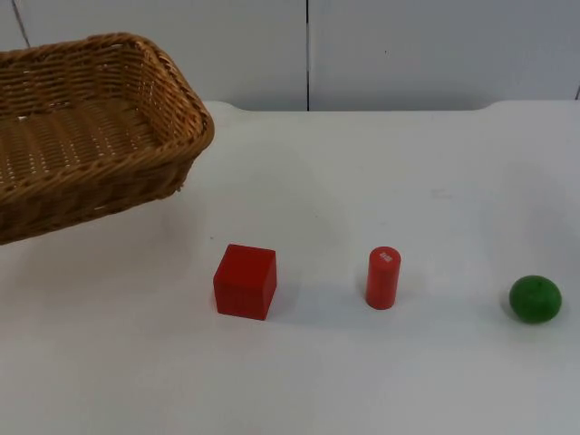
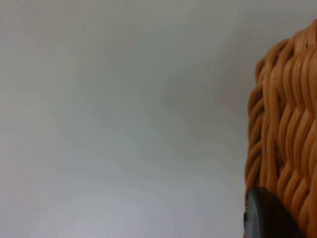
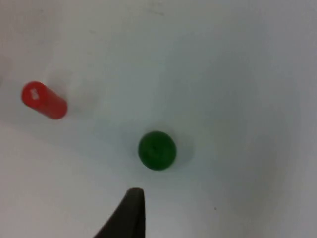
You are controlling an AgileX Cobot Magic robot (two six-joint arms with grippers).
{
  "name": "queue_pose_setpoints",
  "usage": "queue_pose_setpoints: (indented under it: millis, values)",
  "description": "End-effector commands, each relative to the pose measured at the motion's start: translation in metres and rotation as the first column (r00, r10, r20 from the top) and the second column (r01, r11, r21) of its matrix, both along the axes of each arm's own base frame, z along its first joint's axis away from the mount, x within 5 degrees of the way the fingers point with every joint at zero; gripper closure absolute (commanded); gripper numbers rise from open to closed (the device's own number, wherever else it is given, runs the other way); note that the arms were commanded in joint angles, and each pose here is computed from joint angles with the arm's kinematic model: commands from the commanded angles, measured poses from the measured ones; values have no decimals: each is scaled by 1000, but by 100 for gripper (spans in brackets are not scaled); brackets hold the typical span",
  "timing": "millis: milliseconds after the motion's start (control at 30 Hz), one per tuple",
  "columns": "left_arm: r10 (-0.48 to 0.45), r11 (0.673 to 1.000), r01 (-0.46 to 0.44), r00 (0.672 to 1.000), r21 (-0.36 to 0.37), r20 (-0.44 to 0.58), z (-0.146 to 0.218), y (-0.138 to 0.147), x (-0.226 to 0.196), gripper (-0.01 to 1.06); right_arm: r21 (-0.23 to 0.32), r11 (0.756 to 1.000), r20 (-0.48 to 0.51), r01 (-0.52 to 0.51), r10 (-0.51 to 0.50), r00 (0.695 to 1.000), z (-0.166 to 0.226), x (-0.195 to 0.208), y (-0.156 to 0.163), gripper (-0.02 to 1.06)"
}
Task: Pick up the basket with the left hand and place the object to the left of the red cylinder into the basket with the right hand.
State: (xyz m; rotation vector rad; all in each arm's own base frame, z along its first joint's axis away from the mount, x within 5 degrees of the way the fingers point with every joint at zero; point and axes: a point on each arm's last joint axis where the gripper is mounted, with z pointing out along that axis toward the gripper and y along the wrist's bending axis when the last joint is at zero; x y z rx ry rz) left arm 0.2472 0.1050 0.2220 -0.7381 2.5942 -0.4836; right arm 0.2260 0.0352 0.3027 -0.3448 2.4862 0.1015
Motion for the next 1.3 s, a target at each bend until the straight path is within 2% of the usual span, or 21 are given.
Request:
queue_pose_setpoints:
  millis: [0,100,200,233,300,367,400,500,567,600,633,733,767,800,833,867,900,1033,1100,1167,1267]
  values:
    - [14,1000,-14,1000,-12,13,4,-1,-1,105,-4,996,8,-88,88,996,7,9,12,-1]
    - [16,1000,-16,1000,-2,15,4,0,-1,105,-27,982,4,-184,185,983,11,22,31,-1]
    - [17,1000,-17,1000,-2,15,3,0,-1,105,-68,937,-36,-344,342,939,2,46,67,-1]
    - [17,1000,-17,1000,-2,15,3,0,-1,105,-68,937,-36,-344,342,939,2,46,67,-1]
    - [15,1000,-15,1000,-8,7,1,0,0,105,-95,894,-57,-437,434,899,-9,59,91,-1]
    - [12,1000,-12,1000,-19,-8,-3,1,0,105,-109,841,-99,-529,521,848,-26,75,120,-1]
    - [12,1000,-12,1000,-19,-8,-3,1,0,105,-109,841,-99,-529,521,848,-26,75,120,-1]
    - [12,1000,-13,1000,-25,-19,-6,1,1,105,-102,805,-154,-585,568,809,-54,92,151,-1]
    - [19,1000,-20,1000,-16,-11,-6,2,2,105,-112,767,-181,-631,609,772,-70,100,168,-1]
    - [19,1000,-20,1000,-16,-11,-6,2,2,105,-112,767,-181,-631,609,772,-70,100,168,-1]
    - [23,1000,-23,1000,-11,-7,-6,3,3,105,-116,747,-190,-655,630,753,-77,103,177,-1]
    - [27,1000,-27,1000,-11,-3,-5,3,3,105,-100,692,-171,-715,696,697,-94,111,199,-1]
    - [27,1000,-27,1000,-11,-3,-5,3,3,105,-100,692,-171,-715,696,697,-94,111,199,-1]
    - [25,1000,-25,1000,-13,-6,-6,3,3,105,-73,681,-150,-729,715,683,-99,114,204,-1]
    - [23,1000,-23,1000,-15,-7,-6,3,3,105,-51,644,-119,-764,755,645,-106,116,211,-1]
    - [23,1000,-23,1000,-15,-7,-6,3,3,105,-41,618,-105,-785,779,619,-112,116,214,-1]
    - [23,1000,-23,1000,-15,-7,-6,3,3,105,-41,618,-105,-785,779,619,-112,116,214,-1]
    - [22,1000,-23,1000,-16,-8,-6,2,2,105,-46,557,-51,-829,828,559,-134,123,223,-1]
    - [20,1000,-20,1000,-19,-11,-6,2,2,105,-34,551,-30,-834,834,551,-138,124,226,-1]
    - [20,1000,-21,1000,-21,-11,-6,2,2,105,-26,516,10,-856,857,516,-151,126,232,-1]
    - [18,1000,-18,1000,-24,-13,-6,2,2,105,-32,501,31,-865,866,500,-159,126,238,-1]
